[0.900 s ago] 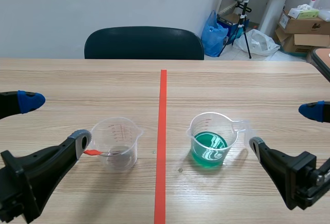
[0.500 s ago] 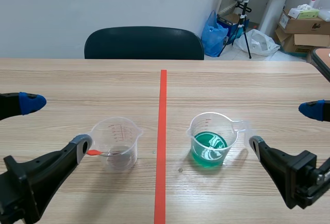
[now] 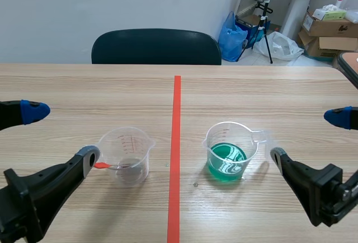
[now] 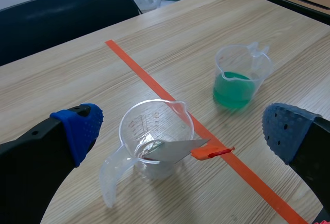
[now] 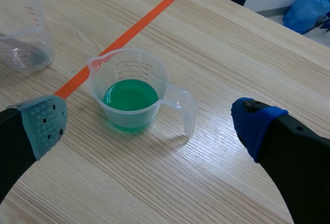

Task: Do the redox reaction experiment

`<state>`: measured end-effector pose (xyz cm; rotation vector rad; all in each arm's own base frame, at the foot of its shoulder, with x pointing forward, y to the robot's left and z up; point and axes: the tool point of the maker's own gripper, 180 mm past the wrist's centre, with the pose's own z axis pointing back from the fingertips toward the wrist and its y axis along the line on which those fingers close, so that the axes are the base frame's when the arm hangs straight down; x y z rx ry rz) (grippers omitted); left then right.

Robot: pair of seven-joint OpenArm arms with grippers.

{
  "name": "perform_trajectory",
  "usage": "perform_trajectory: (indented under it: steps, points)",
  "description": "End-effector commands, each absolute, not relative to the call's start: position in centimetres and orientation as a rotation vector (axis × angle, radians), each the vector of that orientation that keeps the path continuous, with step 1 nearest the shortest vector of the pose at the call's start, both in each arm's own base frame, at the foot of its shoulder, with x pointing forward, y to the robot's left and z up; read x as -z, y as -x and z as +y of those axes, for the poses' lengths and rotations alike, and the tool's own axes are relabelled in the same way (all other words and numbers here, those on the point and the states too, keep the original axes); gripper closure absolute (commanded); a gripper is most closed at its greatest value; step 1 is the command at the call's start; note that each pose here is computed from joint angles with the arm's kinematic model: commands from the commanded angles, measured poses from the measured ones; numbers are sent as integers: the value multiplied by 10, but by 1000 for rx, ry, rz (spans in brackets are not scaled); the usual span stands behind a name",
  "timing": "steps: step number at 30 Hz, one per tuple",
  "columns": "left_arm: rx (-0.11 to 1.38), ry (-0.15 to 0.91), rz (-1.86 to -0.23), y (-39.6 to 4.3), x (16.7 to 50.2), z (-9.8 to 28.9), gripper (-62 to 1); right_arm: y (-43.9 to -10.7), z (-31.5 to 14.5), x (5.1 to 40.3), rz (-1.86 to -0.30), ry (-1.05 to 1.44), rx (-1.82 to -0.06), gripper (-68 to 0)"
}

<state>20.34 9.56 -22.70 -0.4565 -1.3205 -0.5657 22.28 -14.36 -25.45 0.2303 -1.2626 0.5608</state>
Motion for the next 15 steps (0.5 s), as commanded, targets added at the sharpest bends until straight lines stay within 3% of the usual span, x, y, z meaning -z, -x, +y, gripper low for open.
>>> perform_trajectory:
  steps: [1,10,15]
  points:
    - [557,475,-1352,-204,218,93,-623,-230,-143,241,-1313,-221,-572,-679]
    - [555,473,-1351,-203,218,93,-623,-238,-130,228,-1360,-241,-697,-679]
    - [525,410,-1320,-198,228,105,-623,-236,-111,222,-1364,-330,-781,-679]
